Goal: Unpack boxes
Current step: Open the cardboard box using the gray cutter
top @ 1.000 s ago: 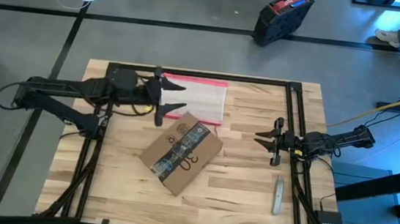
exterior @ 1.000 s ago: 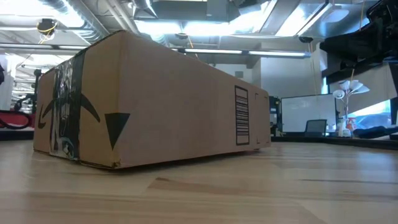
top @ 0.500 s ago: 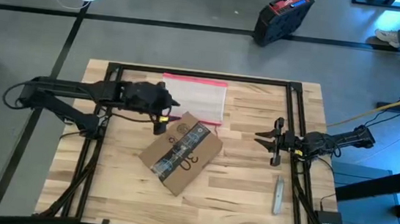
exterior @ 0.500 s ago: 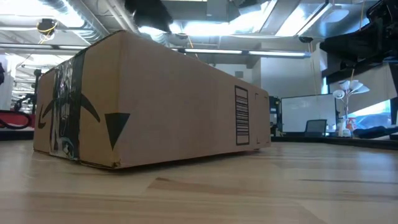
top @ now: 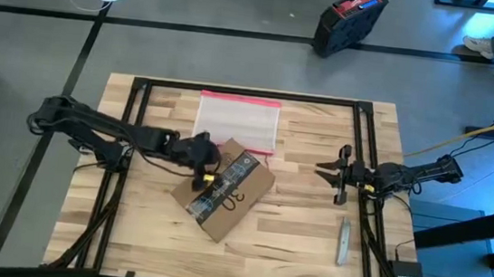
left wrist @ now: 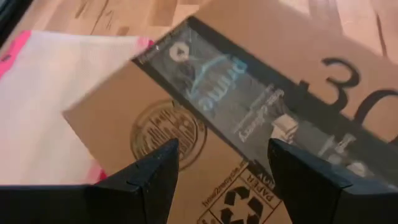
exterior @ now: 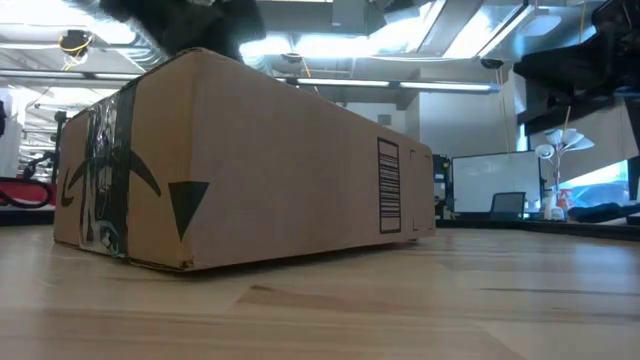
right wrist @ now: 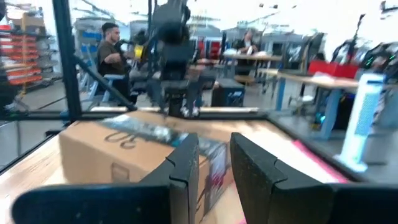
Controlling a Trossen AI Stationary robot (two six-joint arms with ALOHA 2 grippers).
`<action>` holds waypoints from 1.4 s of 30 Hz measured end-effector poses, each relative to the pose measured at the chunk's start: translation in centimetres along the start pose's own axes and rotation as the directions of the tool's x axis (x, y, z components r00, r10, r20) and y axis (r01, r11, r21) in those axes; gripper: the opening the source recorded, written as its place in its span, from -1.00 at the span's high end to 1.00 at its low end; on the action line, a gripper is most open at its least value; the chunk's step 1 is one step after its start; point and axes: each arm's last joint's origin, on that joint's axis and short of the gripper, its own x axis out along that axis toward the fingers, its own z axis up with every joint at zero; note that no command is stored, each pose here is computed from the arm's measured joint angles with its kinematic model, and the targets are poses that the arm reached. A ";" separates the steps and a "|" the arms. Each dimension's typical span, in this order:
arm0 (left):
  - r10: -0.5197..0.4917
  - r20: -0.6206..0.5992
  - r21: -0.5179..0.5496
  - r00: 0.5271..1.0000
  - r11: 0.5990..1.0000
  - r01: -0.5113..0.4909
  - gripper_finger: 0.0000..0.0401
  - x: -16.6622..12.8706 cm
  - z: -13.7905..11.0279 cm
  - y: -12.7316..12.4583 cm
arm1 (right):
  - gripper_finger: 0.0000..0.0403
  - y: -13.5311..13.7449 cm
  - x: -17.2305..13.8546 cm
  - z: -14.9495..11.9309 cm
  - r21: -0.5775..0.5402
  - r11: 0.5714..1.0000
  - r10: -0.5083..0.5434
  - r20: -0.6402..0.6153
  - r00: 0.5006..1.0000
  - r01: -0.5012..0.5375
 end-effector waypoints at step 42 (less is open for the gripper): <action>-0.171 0.422 0.084 0.890 0.985 0.150 -0.17 0.4 -4.1 -3.0 | -0.28 5.5 12.9 5.6 -0.062 0.990 0.049 -0.699 0.713 -0.129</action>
